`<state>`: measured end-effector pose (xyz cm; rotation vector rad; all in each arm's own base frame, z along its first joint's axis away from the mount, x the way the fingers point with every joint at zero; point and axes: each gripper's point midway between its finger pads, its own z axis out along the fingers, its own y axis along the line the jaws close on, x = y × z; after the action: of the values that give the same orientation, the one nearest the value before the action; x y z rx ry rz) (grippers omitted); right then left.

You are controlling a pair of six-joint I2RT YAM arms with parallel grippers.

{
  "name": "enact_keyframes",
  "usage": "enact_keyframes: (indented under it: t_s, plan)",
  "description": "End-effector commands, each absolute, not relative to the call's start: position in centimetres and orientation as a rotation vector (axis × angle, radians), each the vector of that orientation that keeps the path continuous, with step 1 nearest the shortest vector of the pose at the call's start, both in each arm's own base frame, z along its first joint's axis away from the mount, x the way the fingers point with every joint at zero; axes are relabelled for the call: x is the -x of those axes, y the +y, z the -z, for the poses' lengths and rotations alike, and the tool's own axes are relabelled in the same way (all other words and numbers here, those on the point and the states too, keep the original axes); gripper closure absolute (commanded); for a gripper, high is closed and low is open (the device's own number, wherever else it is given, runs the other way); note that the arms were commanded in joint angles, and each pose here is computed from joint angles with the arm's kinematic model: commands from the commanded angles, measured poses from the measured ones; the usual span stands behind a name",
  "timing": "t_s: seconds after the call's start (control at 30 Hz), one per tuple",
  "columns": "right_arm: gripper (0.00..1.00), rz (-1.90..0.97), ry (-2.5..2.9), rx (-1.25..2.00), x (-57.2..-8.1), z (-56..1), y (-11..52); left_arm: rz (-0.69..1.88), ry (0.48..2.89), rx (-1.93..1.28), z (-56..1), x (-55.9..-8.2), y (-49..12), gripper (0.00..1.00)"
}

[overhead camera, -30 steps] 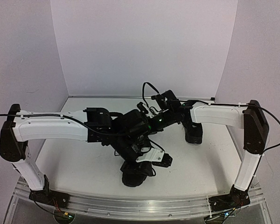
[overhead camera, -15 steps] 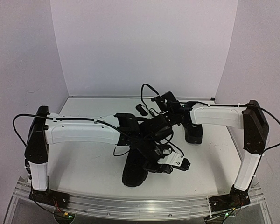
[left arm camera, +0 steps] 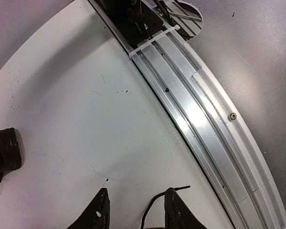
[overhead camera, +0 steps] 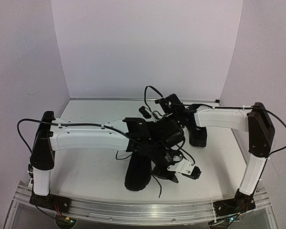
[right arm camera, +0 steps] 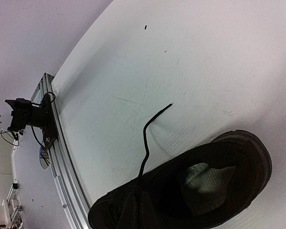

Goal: Tie the shoes

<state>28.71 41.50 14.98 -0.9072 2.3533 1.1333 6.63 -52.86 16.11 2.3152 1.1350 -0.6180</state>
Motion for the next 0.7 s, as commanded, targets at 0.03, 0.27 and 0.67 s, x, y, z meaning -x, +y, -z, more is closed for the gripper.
enact_keyframes:
  t_s: [0.03, 0.27, 0.67]
  plan:
    - [1.00, -1.174, 2.304, 0.919, -28.8, -15.9, 41.9, 0.639, 1.195, -2.116, -21.3, -8.1, -52.4, 0.61]
    - [1.00, -1.205, 2.287, 0.911, -28.7, -16.3, 42.2, 0.782, 1.477, -1.552, -26.0, -16.2, -44.2, 0.61]
    - [1.00, -1.248, 2.269, 0.956, -27.6, -16.5, 44.2, 0.655, 1.751, -0.922, -25.4, -26.4, -32.3, 0.62]
